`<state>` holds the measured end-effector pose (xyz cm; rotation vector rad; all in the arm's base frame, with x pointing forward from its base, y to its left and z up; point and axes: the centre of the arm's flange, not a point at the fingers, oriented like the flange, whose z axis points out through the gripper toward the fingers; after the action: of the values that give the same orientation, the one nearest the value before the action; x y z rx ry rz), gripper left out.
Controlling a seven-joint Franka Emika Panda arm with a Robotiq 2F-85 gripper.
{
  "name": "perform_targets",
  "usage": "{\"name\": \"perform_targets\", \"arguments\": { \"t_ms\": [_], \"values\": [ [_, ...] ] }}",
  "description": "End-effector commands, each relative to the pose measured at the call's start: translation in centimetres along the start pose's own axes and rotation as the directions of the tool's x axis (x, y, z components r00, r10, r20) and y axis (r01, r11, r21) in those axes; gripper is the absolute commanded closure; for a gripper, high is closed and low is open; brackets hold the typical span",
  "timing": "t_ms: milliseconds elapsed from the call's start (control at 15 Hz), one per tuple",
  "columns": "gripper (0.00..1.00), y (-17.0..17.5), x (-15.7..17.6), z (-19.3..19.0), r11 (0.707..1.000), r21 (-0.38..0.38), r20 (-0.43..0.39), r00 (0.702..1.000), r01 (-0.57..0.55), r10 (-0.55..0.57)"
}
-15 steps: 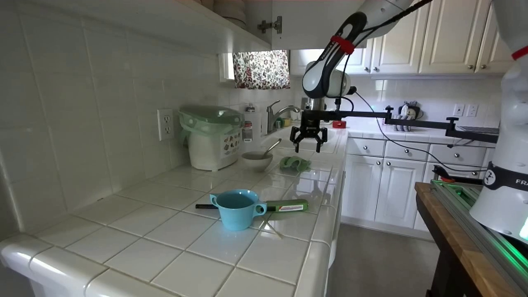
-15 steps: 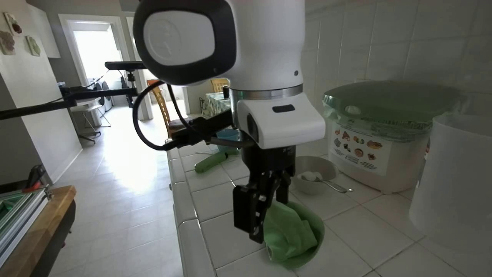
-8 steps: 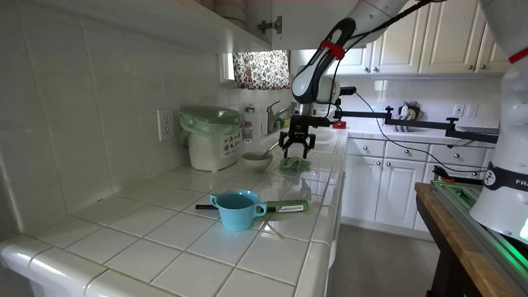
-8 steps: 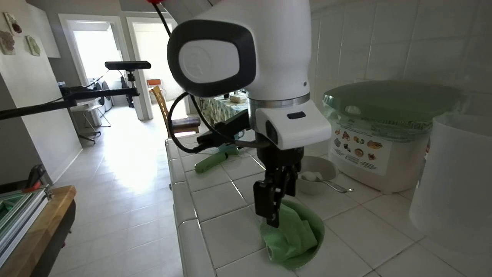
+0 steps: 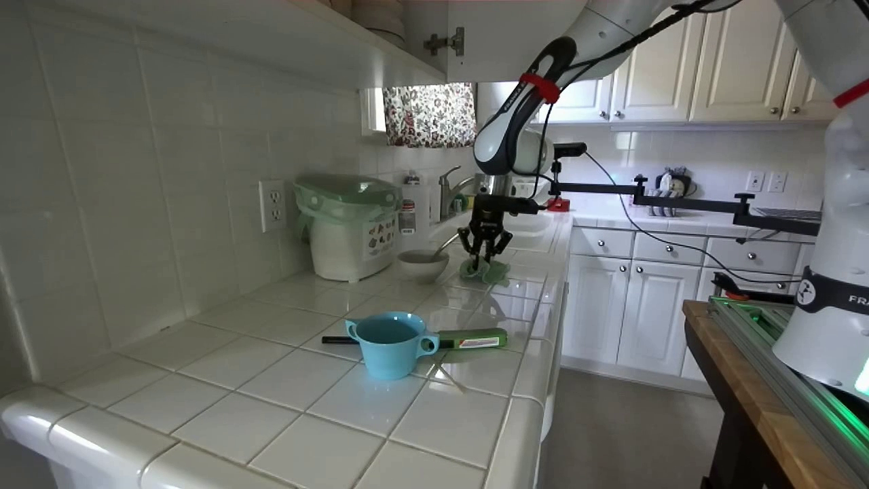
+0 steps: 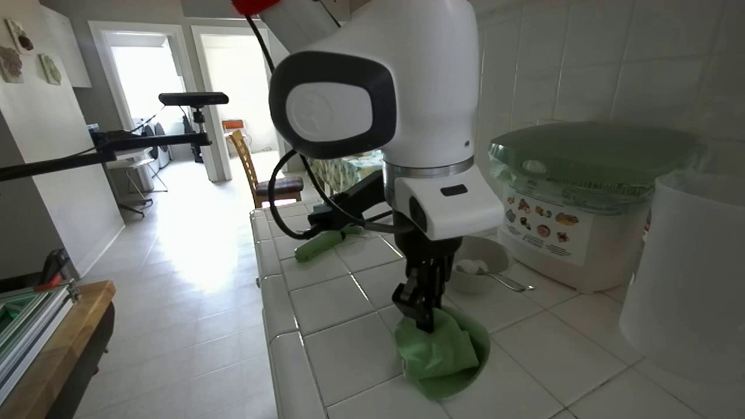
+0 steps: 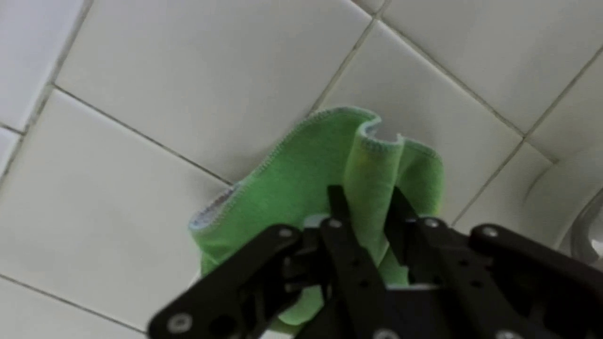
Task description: Use the green cloth to wipe the surface
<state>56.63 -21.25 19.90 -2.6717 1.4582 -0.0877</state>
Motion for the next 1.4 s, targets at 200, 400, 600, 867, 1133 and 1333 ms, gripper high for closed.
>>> {"name": "perform_targets", "arguments": {
  "t_ms": [200,400,600,867,1133,1333],
  "values": [
    [0.99,2.0,-3.3,-3.6,0.998,0.045,0.076,0.996,0.048,-0.051],
    [0.99,4.2,-7.3,-5.4,0.995,0.050,0.162,0.982,0.089,-0.096],
    [0.99,4.0,-11.2,-7.1,0.984,0.075,0.207,0.963,0.163,-0.175],
    [0.99,0.0,-14.4,-10.1,0.952,0.133,0.209,0.931,0.276,-0.299],
    [0.99,-4.9,-16.0,-12.7,0.910,0.166,0.153,0.902,0.379,-0.404],
    [0.99,-8.9,-16.4,-13.9,0.881,0.167,0.102,0.881,0.443,-0.463]
  ]
}}
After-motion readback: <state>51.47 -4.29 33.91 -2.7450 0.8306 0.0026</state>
